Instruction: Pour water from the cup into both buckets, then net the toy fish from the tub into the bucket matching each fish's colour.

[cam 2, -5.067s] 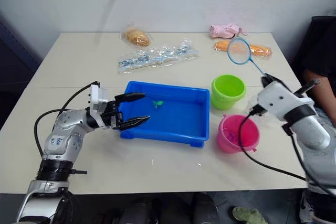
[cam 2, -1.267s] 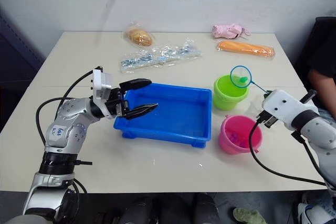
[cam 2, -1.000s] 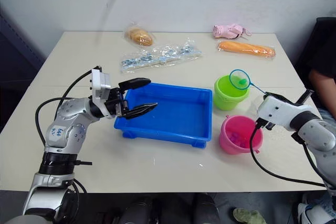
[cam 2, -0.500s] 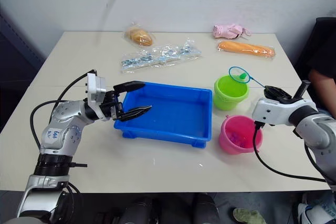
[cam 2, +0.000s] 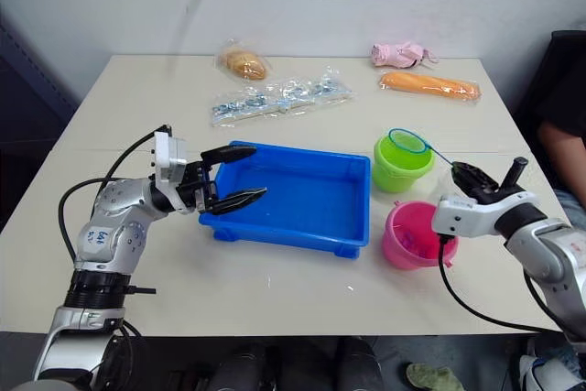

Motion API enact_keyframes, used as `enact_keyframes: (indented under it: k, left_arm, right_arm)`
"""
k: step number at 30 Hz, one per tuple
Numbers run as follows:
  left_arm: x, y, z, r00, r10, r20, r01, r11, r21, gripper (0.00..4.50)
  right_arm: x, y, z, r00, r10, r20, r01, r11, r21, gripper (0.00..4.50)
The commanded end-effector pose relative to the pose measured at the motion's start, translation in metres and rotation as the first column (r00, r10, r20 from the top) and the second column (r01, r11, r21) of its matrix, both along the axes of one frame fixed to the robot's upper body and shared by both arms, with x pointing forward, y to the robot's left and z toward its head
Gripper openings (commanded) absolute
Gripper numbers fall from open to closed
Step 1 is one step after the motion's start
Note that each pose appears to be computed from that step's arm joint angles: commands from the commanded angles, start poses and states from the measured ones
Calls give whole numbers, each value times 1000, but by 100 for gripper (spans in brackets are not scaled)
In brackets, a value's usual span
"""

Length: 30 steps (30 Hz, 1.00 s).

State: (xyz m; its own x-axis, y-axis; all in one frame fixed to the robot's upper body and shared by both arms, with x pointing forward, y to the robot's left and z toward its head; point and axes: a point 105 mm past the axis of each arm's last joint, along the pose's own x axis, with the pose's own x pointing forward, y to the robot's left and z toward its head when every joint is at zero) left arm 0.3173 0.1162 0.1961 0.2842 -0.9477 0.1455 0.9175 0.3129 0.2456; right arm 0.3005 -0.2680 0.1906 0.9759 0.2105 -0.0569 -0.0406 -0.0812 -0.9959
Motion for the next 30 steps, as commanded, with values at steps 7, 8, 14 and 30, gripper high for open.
enact_keyframes:
  k: [7,8,14,30]
  left_arm:
    - [-8,6,18,997,-61,37,63,997,-45,447]
    - [-11,8,23,996,-81,37,83,995,-55,447]
    - [-42,28,46,983,-166,80,163,986,39,447]
    - [-102,96,-25,982,-135,-133,176,913,368,447]
  right_arm:
    - [-11,34,51,970,240,22,-205,772,602,0]
    - [-14,40,55,955,295,17,-234,718,656,0]
    - [-48,104,40,692,696,-193,-106,361,926,0]
    - [-92,183,-89,255,787,-562,198,527,827,0]
